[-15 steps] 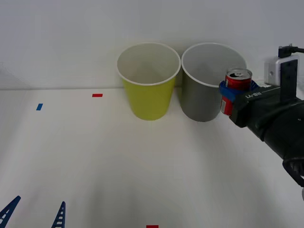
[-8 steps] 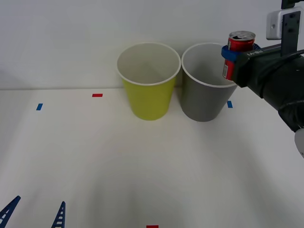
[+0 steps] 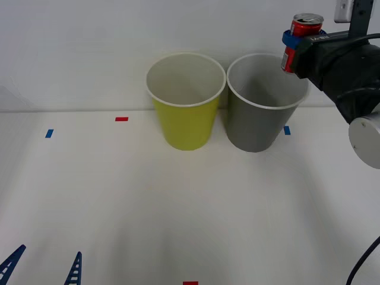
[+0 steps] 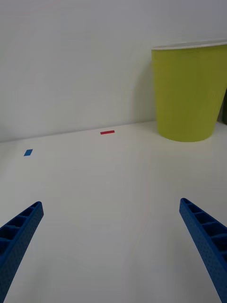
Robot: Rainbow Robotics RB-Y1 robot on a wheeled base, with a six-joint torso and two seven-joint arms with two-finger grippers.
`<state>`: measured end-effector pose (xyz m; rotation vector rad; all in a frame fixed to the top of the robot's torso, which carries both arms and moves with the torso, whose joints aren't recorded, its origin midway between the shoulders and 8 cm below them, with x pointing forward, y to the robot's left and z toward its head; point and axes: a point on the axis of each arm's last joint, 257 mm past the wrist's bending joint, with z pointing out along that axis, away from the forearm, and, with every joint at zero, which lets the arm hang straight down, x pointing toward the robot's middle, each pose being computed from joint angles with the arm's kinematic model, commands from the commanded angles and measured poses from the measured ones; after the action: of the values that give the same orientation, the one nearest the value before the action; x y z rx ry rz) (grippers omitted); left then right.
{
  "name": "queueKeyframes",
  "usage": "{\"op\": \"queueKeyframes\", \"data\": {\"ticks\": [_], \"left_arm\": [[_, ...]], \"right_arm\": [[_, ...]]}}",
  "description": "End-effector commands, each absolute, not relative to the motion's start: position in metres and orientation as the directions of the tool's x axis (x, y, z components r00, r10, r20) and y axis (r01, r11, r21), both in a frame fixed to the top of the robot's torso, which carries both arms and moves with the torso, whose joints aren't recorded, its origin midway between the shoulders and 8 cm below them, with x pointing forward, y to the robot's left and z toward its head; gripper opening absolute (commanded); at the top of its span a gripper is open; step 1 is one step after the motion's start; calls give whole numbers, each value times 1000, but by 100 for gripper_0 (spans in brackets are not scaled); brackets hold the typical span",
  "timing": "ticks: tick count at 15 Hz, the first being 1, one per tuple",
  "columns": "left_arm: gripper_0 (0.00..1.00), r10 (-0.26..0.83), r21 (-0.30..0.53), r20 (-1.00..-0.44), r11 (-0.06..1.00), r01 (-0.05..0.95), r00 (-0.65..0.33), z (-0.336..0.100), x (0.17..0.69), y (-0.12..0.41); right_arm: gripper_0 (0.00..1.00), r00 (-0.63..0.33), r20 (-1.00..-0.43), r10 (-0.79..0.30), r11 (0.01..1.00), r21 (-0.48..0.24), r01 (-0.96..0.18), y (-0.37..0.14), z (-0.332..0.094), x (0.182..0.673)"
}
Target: Put cans in the gray bin and PET bottles in the light green bin.
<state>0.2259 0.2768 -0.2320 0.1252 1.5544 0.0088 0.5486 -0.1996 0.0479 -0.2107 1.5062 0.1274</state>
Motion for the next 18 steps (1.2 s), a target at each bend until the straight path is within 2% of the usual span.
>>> {"op": "queueKeyframes", "data": {"ticks": [1,5,7,15,16,17,18], "left_arm": [[100,85,86,-996,994,74,18,-232,226,277],[100,85,86,-996,994,74,18,-232,226,277],[100,85,86,-996,994,74,18,-232,226,277],[100,85,86,-996,994,74,18,-232,226,277],[100,85,86,-996,994,74,18,-232,226,277],[100,85,86,-996,994,74,18,-232,226,277],[100,85,86,-996,994,74,18,-232,226,277]], "right_arm": [[2,74,-997,-2,968,-21,-249,-188,51,567],[2,165,-986,21,964,-24,-265,-190,58,591],[2,175,-985,-1,966,-46,-255,-193,59,592],[2,168,-986,-11,961,-57,-270,-183,54,592],[15,170,-985,-15,962,-60,-267,-184,54,592],[45,174,-985,-23,963,-69,-260,-185,55,593],[69,177,-984,-28,964,-74,-257,-186,56,593]]}}
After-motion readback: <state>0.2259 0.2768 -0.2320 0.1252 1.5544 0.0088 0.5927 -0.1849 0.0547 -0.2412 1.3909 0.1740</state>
